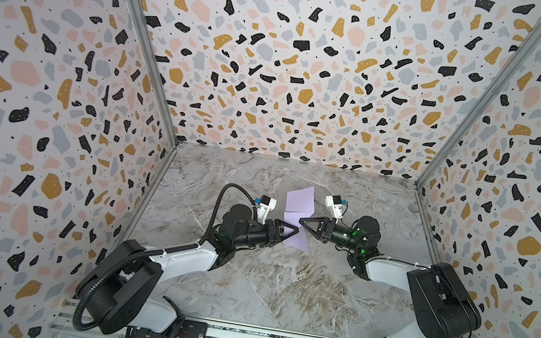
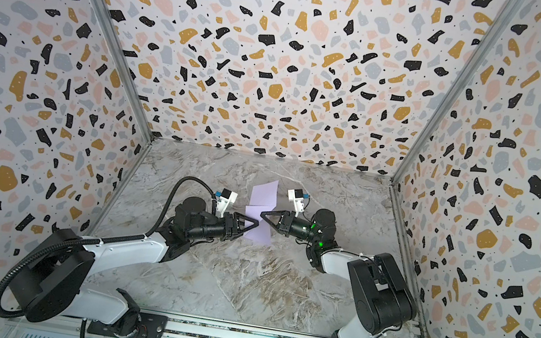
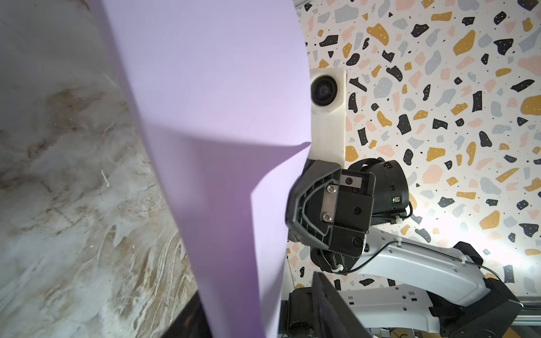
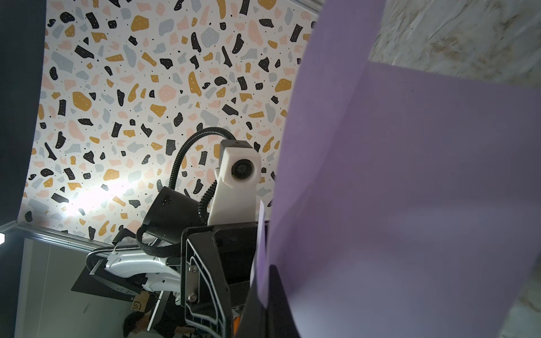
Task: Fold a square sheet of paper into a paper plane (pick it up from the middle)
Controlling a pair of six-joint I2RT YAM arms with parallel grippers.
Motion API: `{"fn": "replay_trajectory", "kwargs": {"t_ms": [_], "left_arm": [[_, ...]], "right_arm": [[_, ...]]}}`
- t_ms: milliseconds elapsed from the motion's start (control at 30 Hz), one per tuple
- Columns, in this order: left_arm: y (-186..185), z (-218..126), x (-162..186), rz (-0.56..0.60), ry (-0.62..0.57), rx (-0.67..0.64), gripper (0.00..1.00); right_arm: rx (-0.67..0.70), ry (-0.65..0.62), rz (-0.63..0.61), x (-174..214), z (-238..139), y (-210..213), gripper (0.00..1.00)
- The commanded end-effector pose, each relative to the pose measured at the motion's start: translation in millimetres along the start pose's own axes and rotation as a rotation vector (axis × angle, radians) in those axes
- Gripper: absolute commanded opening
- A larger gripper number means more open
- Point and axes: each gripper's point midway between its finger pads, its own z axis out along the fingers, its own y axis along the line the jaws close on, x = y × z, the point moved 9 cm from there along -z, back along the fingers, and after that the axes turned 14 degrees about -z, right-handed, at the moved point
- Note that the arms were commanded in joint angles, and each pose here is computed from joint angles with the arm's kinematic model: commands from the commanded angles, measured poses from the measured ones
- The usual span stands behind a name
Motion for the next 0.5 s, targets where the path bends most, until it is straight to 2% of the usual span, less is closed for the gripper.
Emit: {"fn": "replay_trajectory", "kwargs": {"t_ms": [0, 467], "left_arm": [[-21.8, -0.6, -3.5, 0.063, -0.010, 0.073, 0.45], [-17.9, -0.7, -4.0, 0.052, -0.025, 0.061, 0.18]], "right_arm": [[-0.034, -0.008, -0.041, -7.8, -0.2, 7.4, 0.00], [-0.012, -0.006, -0.035, -3.5, -6.2, 1.8, 0.00]]}}
